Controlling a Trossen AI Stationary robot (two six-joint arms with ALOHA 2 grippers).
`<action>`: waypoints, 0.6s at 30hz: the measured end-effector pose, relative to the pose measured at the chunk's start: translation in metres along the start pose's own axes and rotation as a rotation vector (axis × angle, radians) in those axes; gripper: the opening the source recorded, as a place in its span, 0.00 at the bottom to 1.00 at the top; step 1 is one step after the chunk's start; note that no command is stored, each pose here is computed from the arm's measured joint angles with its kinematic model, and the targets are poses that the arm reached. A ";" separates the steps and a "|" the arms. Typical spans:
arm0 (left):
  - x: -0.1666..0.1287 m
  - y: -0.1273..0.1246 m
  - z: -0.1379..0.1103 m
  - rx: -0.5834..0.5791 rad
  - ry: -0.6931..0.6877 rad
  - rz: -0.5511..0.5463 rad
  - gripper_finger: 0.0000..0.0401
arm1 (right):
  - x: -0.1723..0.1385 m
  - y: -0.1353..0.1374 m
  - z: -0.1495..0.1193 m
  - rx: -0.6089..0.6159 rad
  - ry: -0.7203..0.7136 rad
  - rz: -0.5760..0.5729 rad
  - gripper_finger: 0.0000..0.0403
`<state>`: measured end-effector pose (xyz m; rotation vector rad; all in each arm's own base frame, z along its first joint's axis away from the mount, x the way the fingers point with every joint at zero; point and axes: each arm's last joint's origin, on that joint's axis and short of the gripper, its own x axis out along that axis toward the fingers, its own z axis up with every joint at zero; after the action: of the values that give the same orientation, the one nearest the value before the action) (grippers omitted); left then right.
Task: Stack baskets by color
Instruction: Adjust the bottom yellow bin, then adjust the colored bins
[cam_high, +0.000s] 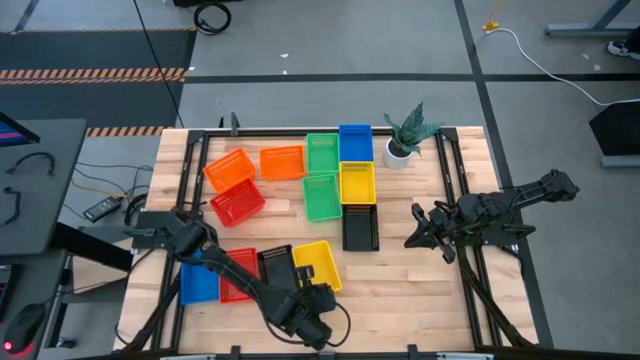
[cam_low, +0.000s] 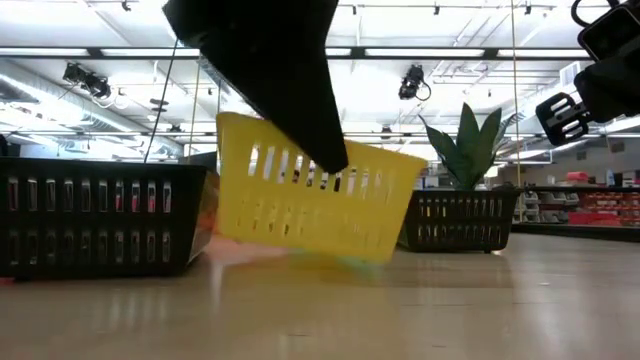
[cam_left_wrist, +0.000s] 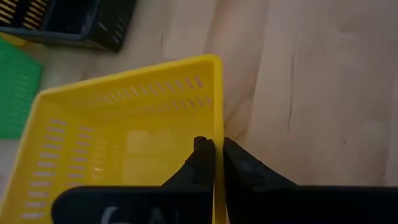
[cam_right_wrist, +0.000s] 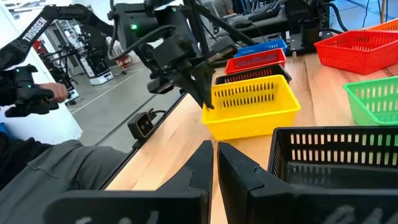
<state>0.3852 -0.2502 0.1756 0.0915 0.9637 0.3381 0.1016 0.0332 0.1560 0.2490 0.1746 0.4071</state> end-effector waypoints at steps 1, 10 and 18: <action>0.003 0.000 -0.003 -0.002 0.004 0.001 0.04 | 0.000 0.000 0.000 0.001 0.000 0.000 0.07; 0.004 -0.002 -0.014 -0.030 0.019 0.031 0.16 | 0.000 0.000 0.000 0.002 0.000 0.000 0.07; -0.007 -0.004 -0.028 -0.092 0.092 0.056 0.29 | 0.000 0.000 0.000 0.002 0.000 0.000 0.07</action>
<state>0.3592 -0.2582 0.1644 0.0188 1.0365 0.4410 0.1016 0.0332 0.1560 0.2505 0.1749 0.4068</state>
